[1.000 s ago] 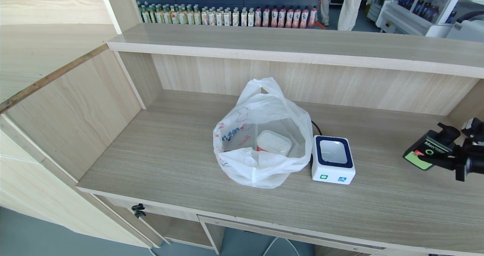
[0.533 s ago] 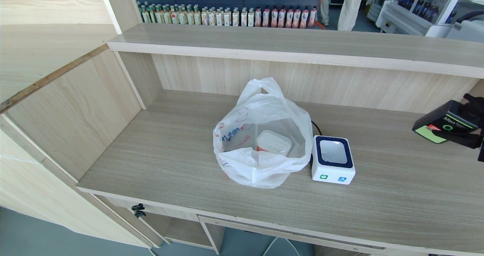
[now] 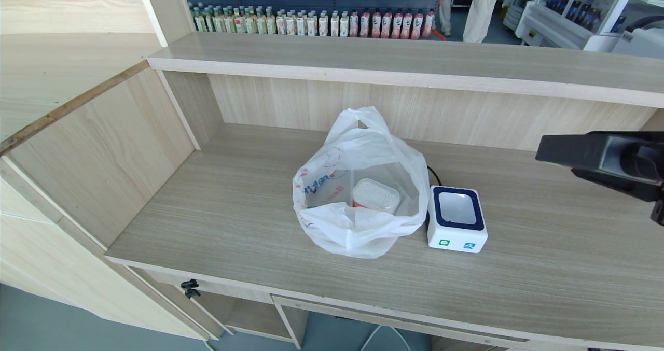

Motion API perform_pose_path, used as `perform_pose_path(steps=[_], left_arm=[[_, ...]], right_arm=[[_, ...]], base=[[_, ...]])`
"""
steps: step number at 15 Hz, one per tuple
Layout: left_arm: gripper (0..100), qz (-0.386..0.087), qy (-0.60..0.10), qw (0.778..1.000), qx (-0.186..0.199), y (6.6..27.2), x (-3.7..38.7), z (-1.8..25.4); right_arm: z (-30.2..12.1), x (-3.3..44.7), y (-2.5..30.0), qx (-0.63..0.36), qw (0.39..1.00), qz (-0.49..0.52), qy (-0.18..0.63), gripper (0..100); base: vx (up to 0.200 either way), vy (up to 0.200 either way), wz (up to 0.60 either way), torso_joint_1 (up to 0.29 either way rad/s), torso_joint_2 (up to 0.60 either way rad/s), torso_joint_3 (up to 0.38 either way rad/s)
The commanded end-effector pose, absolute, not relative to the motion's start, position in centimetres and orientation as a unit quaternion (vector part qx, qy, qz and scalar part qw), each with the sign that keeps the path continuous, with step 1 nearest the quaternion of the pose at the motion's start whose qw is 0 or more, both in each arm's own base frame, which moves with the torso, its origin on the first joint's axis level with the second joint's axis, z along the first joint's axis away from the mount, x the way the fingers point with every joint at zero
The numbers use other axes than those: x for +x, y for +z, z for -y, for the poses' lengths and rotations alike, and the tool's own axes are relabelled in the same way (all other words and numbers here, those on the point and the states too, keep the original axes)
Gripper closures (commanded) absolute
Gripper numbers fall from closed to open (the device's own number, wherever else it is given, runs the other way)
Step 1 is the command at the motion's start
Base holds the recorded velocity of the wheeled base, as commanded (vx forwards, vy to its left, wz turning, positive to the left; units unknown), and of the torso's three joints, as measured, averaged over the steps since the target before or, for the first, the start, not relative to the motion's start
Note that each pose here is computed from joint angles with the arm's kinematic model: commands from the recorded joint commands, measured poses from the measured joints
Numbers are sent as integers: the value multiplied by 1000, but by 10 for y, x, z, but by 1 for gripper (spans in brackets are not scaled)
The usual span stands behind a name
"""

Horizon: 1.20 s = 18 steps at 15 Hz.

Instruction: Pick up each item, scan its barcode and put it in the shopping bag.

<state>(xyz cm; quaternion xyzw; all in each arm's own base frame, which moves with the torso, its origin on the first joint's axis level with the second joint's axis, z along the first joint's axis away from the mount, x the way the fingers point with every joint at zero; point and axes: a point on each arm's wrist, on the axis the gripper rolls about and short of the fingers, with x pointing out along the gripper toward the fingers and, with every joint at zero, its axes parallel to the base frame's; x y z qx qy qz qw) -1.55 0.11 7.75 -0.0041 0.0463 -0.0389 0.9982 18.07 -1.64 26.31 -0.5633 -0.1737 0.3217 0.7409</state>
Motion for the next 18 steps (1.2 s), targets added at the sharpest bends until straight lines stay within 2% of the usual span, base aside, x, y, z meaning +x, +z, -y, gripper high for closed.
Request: perform_pose_path(steps=[1,3,6,8,14,18], left_arm=[[0,-47,-39,998,-4,77,-15,-1],[0,-47,-39,998,-4,77,-15,-1],[0,-47,-39,998,-4,77,-15,-1],[0,-46,-39,998,-4,78,-15,-1],[0,-46,-39,998,-4,78,-15,-1],[0,-46,-39,998,-4,78,-15,-1]], right_arm=[[-4,158,263,-577,706,223,346,100],[-14,145,259,-569,680,265,380,100],[-18,127,243,-583,650,290,392,100],[-25,124,244,-586,630,314,402,100],[-34,137,275,-690,492,422,322,100],[-51,141,273,-724,393,486,292,100]], base=[[0,0,0,0,0,0],[0,0,0,0,0,0],[0,0,0,0,0,0],[0,0,0,0,0,0],[0,0,0,0,0,0],[0,0,0,0,0,0]])
